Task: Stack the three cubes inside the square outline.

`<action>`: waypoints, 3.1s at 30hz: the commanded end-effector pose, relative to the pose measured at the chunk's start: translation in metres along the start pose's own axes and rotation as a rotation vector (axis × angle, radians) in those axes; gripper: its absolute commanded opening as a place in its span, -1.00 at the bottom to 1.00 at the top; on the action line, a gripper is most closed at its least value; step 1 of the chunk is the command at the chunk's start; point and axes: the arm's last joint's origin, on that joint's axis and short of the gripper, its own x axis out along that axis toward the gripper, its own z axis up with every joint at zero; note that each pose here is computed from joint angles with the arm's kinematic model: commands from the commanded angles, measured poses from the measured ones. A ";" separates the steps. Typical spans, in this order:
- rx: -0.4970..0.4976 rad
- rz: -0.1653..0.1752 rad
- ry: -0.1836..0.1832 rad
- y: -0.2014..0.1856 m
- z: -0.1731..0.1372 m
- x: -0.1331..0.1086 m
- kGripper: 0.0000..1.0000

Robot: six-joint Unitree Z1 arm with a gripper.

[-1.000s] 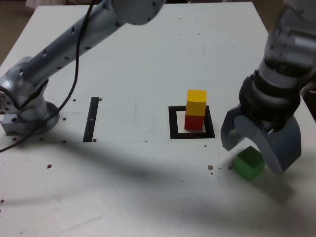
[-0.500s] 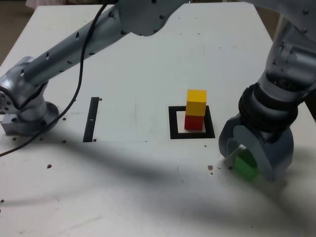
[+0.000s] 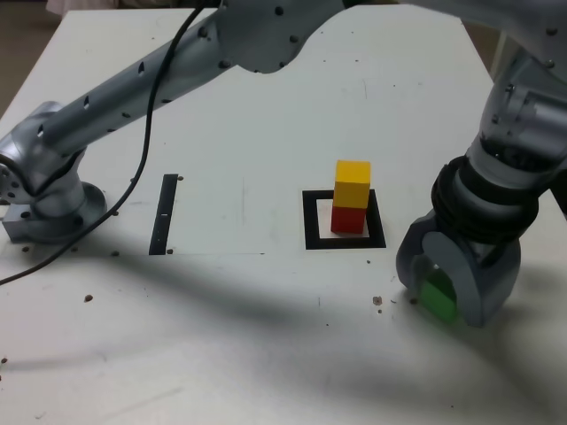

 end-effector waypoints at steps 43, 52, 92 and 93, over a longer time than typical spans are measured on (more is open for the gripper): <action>-0.550 -0.016 0.034 0.015 -0.134 -0.071 -0.44; -0.665 -0.067 0.086 0.023 -0.160 -0.062 -0.44; -0.666 -0.071 0.077 0.030 -0.161 -0.055 0.99; -0.666 -0.069 0.077 0.029 -0.162 -0.056 0.99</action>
